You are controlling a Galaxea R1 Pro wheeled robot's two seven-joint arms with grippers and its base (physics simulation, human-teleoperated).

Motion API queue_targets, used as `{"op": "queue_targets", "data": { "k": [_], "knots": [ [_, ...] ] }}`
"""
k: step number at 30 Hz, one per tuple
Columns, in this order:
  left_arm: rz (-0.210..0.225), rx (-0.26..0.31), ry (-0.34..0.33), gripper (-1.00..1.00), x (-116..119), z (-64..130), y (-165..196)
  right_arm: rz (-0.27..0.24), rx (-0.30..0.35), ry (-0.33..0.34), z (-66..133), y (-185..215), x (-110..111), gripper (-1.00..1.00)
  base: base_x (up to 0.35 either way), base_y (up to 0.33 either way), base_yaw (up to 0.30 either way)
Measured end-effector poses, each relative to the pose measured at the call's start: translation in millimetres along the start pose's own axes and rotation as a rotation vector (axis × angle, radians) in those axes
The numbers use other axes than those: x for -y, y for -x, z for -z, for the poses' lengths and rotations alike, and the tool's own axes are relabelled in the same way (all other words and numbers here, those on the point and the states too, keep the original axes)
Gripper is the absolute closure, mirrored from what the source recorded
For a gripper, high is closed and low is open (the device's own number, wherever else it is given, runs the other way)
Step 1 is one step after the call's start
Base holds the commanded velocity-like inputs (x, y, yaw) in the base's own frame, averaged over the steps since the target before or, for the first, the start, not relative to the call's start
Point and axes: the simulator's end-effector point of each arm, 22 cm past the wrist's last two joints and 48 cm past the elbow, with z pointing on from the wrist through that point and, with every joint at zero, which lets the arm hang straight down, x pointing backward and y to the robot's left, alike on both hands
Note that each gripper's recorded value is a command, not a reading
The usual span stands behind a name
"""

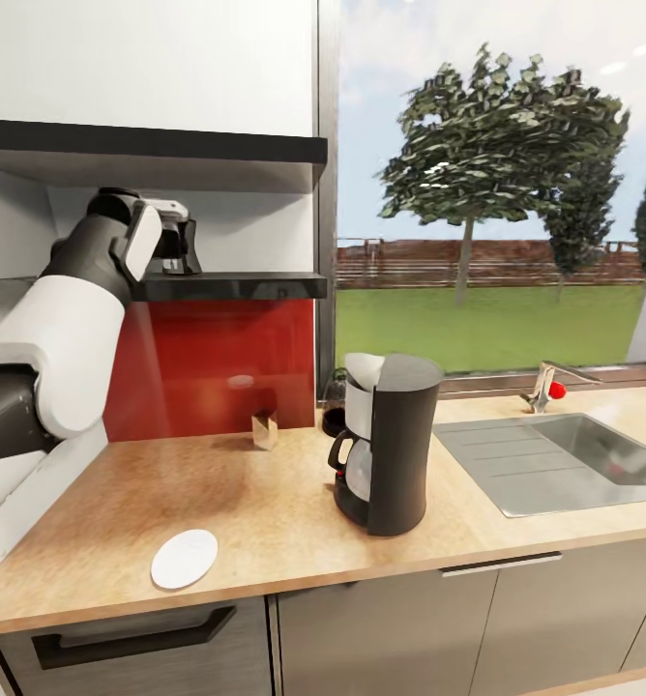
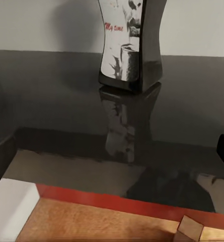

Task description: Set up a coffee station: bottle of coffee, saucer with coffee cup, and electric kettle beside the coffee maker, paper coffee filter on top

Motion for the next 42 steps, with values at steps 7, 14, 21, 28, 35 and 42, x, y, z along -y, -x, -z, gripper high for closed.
{"op": "queue_targets", "data": {
  "k": [7, 14, 21, 28, 35, 42],
  "knots": [
    [0.002, 0.006, -0.004, -1.0, -0.2, 5.1, 13.4, -0.002, -0.009, 0.007, 0.1, -8.0, -2.7, -1.0, 0.0, 0.0, 0.0],
    [-0.004, 0.024, 0.0, -1.0, 0.8, 9.8, 21.1, -0.004, -0.008, 0.01, -0.4, -7.6, -4.8, -1.0, 0.0, 0.0, 0.0],
    [0.004, 0.045, -0.011, -1.0, 5.8, 16.6, 30.0, -0.006, -0.007, 0.008, -0.2, -7.4, -3.7, -1.0, 0.0, 0.0, 0.0],
    [0.005, 0.049, -0.013, -1.0, 6.7, 18.0, 31.8, -0.007, -0.006, 0.007, -0.1, -7.2, -3.3, -1.0, 0.0, 0.0, 0.0],
    [0.008, 0.053, -0.002, -1.0, -0.8, 18.3, 34.1, -0.009, -0.005, 0.006, 0.0, -7.3, -3.3, -1.0, 0.211, 0.0, 0.0],
    [0.02, 0.085, 0.002, -1.0, -6.3, 25.2, 45.8, -0.009, -0.004, 0.007, 0.0, -6.7, -3.5, -1.0, 0.331, 0.0, 0.0]
  ]
}}
